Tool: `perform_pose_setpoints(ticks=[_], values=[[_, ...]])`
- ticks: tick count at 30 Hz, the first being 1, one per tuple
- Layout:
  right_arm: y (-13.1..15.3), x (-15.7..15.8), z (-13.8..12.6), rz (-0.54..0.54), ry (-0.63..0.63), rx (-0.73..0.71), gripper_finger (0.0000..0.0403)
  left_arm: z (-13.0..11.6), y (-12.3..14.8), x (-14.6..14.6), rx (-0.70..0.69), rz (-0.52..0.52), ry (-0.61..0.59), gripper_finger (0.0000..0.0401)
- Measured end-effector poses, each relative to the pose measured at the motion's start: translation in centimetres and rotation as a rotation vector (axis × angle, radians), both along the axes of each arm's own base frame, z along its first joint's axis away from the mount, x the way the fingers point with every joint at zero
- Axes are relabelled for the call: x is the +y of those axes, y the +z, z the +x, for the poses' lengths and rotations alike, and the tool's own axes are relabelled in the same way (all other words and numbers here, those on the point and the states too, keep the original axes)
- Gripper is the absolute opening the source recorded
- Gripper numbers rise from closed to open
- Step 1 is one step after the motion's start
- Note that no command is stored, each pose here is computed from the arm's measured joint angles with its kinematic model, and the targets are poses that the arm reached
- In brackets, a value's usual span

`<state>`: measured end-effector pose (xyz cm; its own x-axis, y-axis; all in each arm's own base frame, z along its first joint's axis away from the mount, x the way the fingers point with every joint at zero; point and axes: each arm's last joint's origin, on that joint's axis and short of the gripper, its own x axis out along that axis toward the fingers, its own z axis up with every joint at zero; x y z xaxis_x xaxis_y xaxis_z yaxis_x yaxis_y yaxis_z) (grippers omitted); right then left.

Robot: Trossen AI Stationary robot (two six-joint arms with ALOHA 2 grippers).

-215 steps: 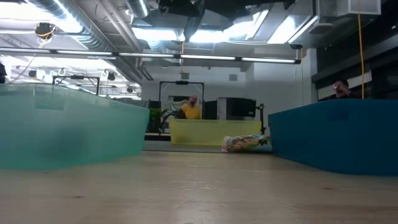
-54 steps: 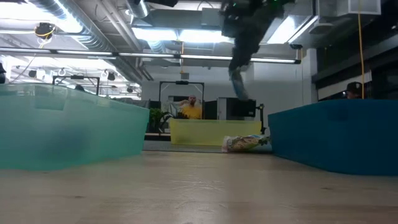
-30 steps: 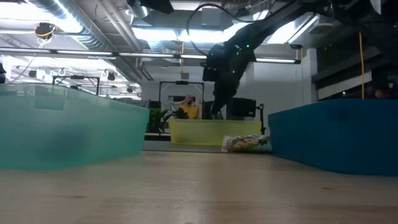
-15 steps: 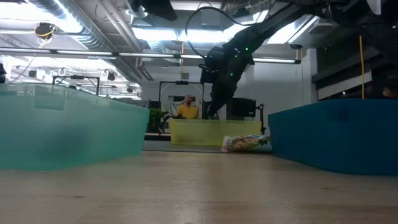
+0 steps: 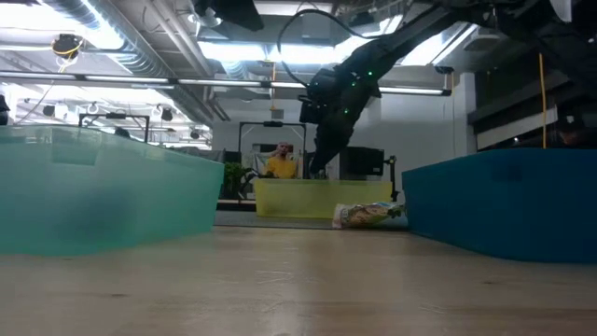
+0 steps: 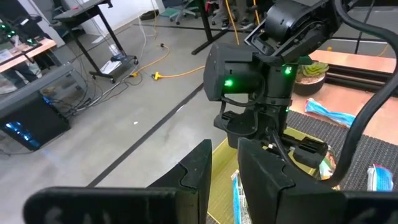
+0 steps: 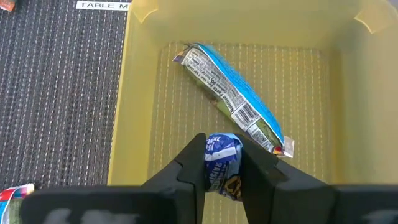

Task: Pick and place Granola Bars by type
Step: Put the blue granola bar into the yellow bin, then put the yellow granola bar into the blue bin

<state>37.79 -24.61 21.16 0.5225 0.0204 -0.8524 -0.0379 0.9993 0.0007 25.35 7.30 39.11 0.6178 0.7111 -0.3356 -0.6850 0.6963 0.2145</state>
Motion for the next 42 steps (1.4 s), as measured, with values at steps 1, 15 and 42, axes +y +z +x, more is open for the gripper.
perform_pose_setpoints(ticks=[1,15,42], values=[[0.0,0.0,0.0,0.0,-0.003,-0.003,0.0078,0.0,0.0,0.0,0.0,0.0,0.0,0.0072],[0.1,-0.1,0.2,-0.014,-0.009,-0.019,0.0179,0.0,0.0,0.0,-0.003,-0.001,-0.003,0.0073],[11.1,2.3,-6.4,0.181,0.047,-0.224,0.0208,-1.9,-3.3,-1.0,0.4,-0.208,-0.213,0.0073]])
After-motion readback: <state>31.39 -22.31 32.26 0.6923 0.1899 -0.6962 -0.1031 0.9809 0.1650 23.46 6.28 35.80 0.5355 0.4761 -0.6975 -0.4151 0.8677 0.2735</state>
